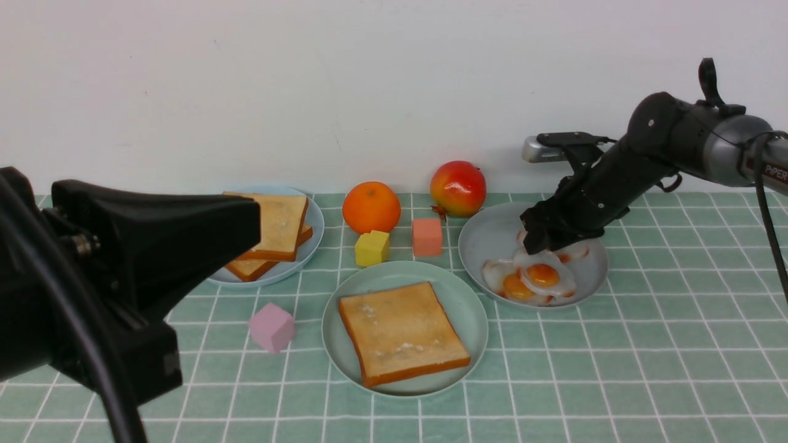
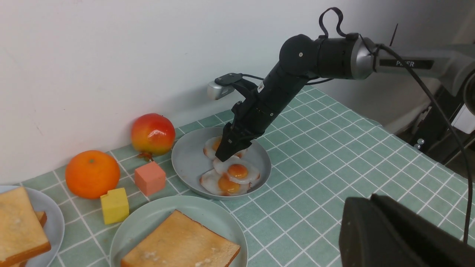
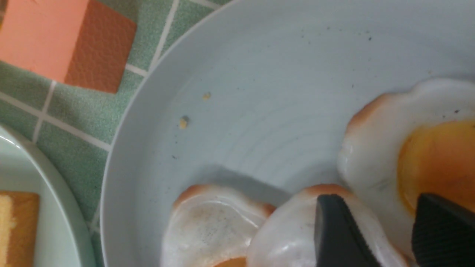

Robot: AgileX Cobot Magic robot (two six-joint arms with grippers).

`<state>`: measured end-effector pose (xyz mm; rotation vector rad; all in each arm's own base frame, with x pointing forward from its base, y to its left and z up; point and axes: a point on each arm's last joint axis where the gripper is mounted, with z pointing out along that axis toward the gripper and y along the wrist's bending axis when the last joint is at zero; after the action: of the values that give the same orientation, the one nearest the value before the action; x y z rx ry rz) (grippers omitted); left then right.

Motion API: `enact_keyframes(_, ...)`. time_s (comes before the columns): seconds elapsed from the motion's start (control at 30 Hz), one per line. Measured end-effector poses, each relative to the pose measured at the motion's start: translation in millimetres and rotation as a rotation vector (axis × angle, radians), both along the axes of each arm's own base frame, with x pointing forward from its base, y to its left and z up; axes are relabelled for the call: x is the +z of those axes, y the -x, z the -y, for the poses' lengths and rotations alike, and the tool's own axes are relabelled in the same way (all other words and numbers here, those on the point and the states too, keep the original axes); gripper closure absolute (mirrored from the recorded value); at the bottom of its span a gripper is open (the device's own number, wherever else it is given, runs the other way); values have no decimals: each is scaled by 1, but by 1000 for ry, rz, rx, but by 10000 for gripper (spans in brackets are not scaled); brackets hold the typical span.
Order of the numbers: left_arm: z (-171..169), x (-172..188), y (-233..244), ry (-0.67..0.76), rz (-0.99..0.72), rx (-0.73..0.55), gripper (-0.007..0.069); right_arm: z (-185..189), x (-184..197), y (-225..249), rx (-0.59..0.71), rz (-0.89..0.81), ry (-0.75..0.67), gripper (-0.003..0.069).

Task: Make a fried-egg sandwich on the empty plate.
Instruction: Use the right arm to grab a fried egg

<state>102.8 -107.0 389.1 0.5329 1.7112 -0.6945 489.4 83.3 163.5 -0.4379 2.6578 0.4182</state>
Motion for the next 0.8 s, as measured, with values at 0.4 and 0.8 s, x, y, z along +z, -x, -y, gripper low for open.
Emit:
enact_keyframes(0.4,0,0,0,-14,16,4,596,1,2,2,18,-14,20,473)
enact_keyframes(0.8,0,0,0,-14,16,4,589,2,6,5,22,-30,39,371)
